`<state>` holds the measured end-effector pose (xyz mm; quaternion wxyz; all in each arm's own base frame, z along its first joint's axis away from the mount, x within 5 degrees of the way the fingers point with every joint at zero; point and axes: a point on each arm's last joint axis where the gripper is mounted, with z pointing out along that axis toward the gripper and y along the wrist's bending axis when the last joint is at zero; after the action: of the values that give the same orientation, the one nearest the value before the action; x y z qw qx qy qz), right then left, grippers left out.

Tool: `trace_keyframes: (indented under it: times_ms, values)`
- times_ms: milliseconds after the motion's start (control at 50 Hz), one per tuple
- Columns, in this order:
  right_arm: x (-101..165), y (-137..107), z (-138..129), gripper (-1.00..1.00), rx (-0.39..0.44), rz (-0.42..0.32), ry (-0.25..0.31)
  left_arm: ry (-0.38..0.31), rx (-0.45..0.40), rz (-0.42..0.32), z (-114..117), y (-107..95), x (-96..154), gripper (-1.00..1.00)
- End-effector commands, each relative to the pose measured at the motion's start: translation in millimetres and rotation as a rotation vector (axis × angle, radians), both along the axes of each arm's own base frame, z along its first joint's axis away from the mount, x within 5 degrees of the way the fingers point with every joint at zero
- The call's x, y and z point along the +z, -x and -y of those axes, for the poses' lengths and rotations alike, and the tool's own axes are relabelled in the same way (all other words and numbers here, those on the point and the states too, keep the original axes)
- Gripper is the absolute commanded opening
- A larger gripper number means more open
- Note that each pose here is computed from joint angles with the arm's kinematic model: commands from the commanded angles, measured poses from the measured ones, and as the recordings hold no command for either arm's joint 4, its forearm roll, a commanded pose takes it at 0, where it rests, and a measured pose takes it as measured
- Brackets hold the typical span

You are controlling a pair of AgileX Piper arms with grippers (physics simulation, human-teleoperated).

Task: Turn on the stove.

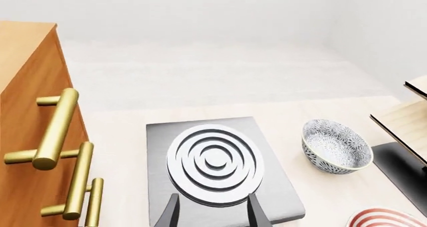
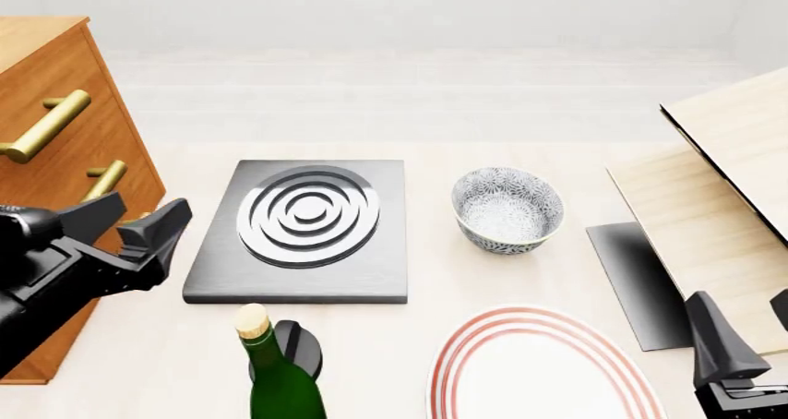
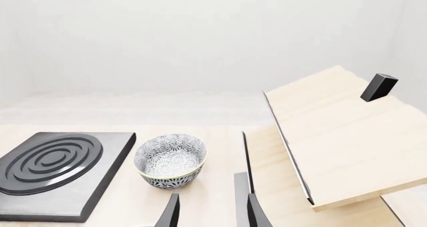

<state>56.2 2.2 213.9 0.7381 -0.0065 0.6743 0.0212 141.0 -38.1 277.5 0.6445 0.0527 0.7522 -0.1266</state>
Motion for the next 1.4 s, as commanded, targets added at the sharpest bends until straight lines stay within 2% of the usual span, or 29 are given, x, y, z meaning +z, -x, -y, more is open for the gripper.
trace_keyframes:
  times_ms: [20, 180, 260, 360, 480, 500, 520, 560, 580, 600, 620, 660, 700, 720, 760, 860, 1300, 1400]
  values:
    - [-1.6, -0.3, -0.1, 1.00, 0.003, -0.016, -0.011, -0.019, -0.092, -0.084, 25.8, -30.3, -16.8, 1.00]
    - [-1.8, -0.4, 0.1, 1.00, -0.001, -0.020, -0.016, -0.048, -0.073, -0.128, 28.4, -49.9, -30.1, 1.00]
    - [-1.9, -0.4, 0.1, 1.00, 0.000, -0.020, -0.018, -0.014, -0.061, -0.172, 31.6, -60.0, -38.0, 1.00]
    - [-1.9, -0.6, 0.0, 1.00, 0.001, -0.021, -0.018, -0.030, -0.051, -0.205, 32.8, -71.0, -49.8, 1.00]
    - [-1.9, -0.5, 0.0, 1.00, 0.001, -0.021, -0.019, -0.047, -0.078, -0.212, 38.7, -71.3, -54.4, 1.00]
    - [-2.0, -0.5, 0.0, 1.00, 0.002, -0.021, -0.019, -0.039, -0.077, -0.220, 39.3, -72.4, -57.1, 1.00]
    - [-2.0, -0.5, 0.0, 1.00, 0.002, -0.022, -0.018, 0.015, -0.056, -0.261, 39.8, -75.7, -64.4, 1.00]
    - [-1.9, -0.5, 0.0, 1.00, 0.002, -0.022, -0.019, 0.026, -0.058, -0.277, 41.5, -75.6, -66.7, 1.00]
    - [-1.9, -0.5, 0.0, 1.00, 0.001, -0.022, -0.019, -0.024, -0.098, -0.289, 48.9, -74.8, -72.1, 1.00]
    - [-1.9, -0.5, 0.0, 1.00, 0.001, -0.022, -0.019, -0.024, -0.099, -0.289, 48.9, -74.9, -72.1, 1.00]
    - [-2.0, -0.5, 0.0, 1.00, 0.001, -0.022, -0.019, 0.007, -0.109, -0.330, 55.0, -73.8, -80.1, 1.00]
    - [-2.0, -0.5, 0.0, 1.00, 0.002, -0.022, -0.018, 0.042, -0.130, -0.364, 62.3, -68.3, -87.2, 1.00]
    - [-2.1, -0.5, -0.1, 1.00, 0.002, -0.022, -0.018, 0.076, -0.102, -0.394, 59.6, -69.6, -90.8, 1.00]
    - [-2.1, -0.5, -0.1, 1.00, 0.002, -0.023, -0.017, 0.062, -0.118, -0.368, 59.8, -66.0, -83.9, 1.00]
    - [-2.1, -0.5, -0.1, 1.00, 0.002, -0.023, -0.017, 0.053, -0.124, -0.373, 60.9, -65.8, -83.9, 1.00]
    - [-2.3, -0.7, -0.1, 1.00, 0.002, -0.025, -0.016, 0.068, -0.107, -0.413, 58.8, -63.6, -85.1, 1.00]
    - [-2.6, -1.6, -0.3, 1.00, 0.004, -0.032, -0.009, 0.001, -0.134, -0.498, 66.8, -64.5, -99.1, 1.00]
    - [-2.6, -1.4, -0.1, 1.00, 0.003, -0.032, -0.012, -0.011, -0.153, -0.513, 67.2, -54.9, -97.3, 1.00]
